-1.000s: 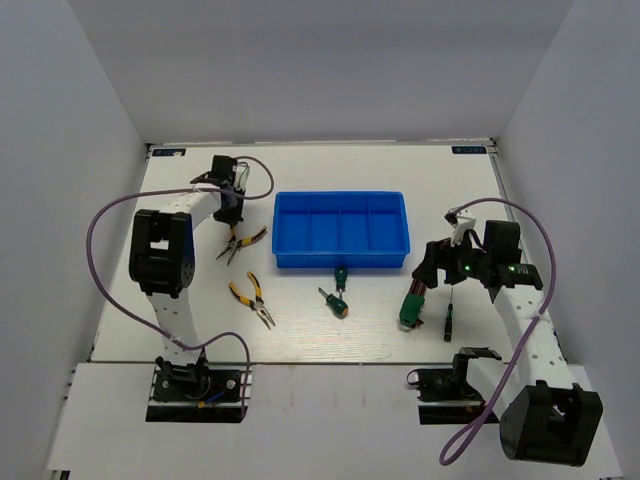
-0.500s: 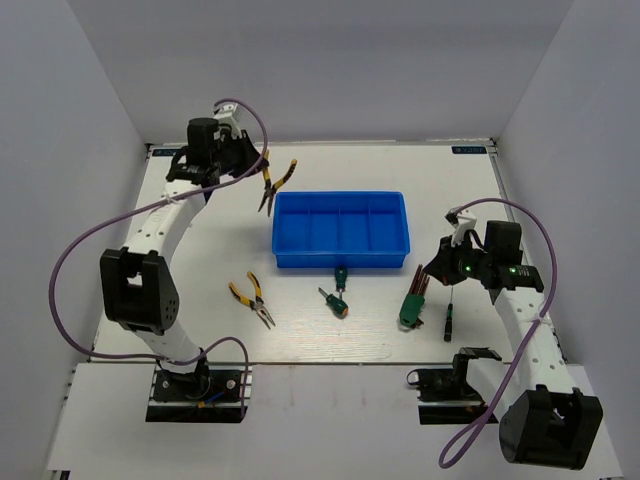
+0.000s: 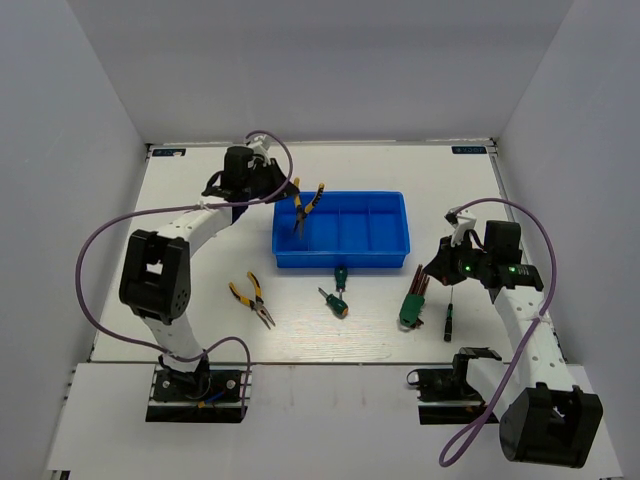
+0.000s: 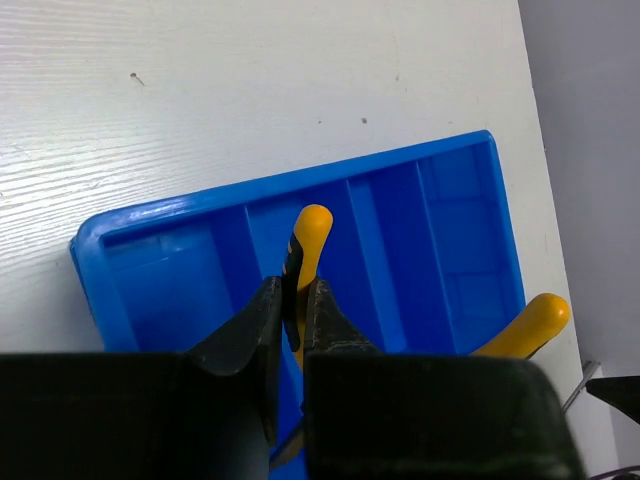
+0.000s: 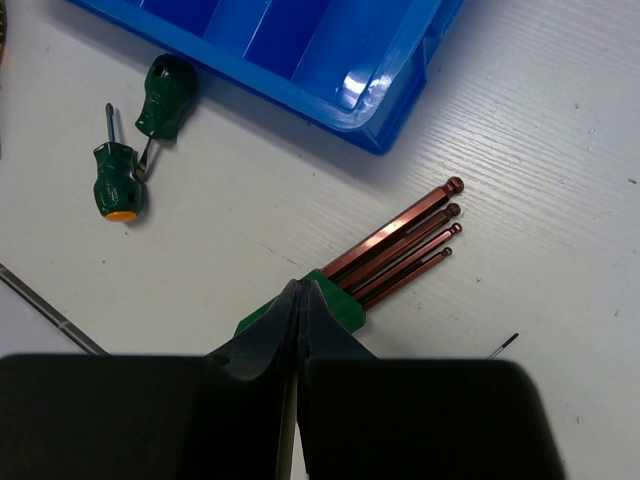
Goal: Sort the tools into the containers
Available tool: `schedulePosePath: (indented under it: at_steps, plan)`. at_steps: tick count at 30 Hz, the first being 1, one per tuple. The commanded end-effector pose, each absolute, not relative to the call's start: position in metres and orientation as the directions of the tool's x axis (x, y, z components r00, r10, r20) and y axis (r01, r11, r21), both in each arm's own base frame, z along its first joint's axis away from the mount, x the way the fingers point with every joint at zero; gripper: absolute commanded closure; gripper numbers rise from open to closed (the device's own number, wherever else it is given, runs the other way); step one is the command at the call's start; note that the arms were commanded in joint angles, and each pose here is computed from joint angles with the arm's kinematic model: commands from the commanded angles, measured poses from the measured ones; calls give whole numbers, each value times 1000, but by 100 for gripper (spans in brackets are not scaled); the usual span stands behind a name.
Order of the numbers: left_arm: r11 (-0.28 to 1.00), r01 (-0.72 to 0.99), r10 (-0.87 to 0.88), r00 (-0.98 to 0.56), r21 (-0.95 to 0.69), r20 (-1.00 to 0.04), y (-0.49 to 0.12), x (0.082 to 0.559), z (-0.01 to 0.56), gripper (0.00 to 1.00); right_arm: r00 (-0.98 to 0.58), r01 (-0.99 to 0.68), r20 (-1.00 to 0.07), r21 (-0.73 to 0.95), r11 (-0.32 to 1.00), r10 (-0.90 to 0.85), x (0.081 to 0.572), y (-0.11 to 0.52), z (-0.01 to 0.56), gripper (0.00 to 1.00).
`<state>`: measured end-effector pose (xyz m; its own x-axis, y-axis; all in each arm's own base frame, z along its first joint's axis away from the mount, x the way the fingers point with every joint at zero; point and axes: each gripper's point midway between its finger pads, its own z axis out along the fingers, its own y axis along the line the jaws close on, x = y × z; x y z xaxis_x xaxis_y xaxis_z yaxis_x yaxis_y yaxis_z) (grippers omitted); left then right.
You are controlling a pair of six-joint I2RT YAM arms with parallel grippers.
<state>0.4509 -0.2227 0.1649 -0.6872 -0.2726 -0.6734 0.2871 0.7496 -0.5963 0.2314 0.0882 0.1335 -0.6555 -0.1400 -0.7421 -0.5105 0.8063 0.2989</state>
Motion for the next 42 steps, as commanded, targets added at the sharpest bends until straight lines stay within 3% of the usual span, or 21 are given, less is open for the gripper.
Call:
schedulePosePath:
  at_steps: [1,8,11,13,15,19,24,28,30,31,32,37,38,39,40,42]
  plan:
    - [741,335,-302,-609,-583,-734,-231,467,203,100,-625,-525,-767,275,805,-145,238,88,146,100]
    - [811,270,-272,-611,-520,-743,-218,468,173,100,-627,-523,-766,277,806,-144,238,88,145,100]
    - [814,259,-267,-627,-520,-731,-218,470,164,90,-624,-528,-767,274,804,-148,237,88,145,100]
    - [820,254,-255,-640,-513,-725,-218,469,156,73,-622,-527,-769,273,805,-146,237,88,147,96]
    - [826,257,-240,-644,-501,-726,-220,467,156,70,-620,-528,-771,271,805,-148,237,88,147,92]
    - [847,235,-224,-656,-478,-721,-218,463,145,54,-619,-529,-771,268,805,-150,237,88,147,91]
    - [844,265,-219,-622,-465,-752,-217,464,163,48,-618,-532,-771,268,803,-152,237,88,147,89]
    - [810,366,-216,-540,-458,-813,-229,465,219,46,-617,-530,-772,267,805,-150,237,88,148,89]
    - [803,406,-221,-476,-436,-851,-226,457,257,58,-615,-530,-774,266,805,-149,237,87,148,89]
    - [798,416,-219,-473,-435,-853,-227,447,267,74,-615,-531,-774,265,805,-152,237,88,148,89]
    - [802,420,-237,-428,-424,-872,-219,435,294,100,-617,-530,-773,265,806,-152,236,88,148,89]
    - [901,165,-296,-442,-401,-847,-154,375,267,100,-610,-528,-777,255,810,-153,237,86,150,89]
    - [919,73,-298,-513,-386,-805,-139,355,242,94,-609,-526,-779,254,811,-151,237,86,150,89]
    - [935,-13,-305,-538,-354,-786,-123,343,219,66,-611,-525,-777,257,811,-150,237,86,150,89]
    - [927,-44,-337,-535,-373,-775,-117,329,219,53,-609,-528,-778,257,810,-150,238,87,150,89]
    - [926,-117,-352,-607,-358,-712,-107,304,187,45,-615,-527,-774,262,809,-150,237,87,149,89]
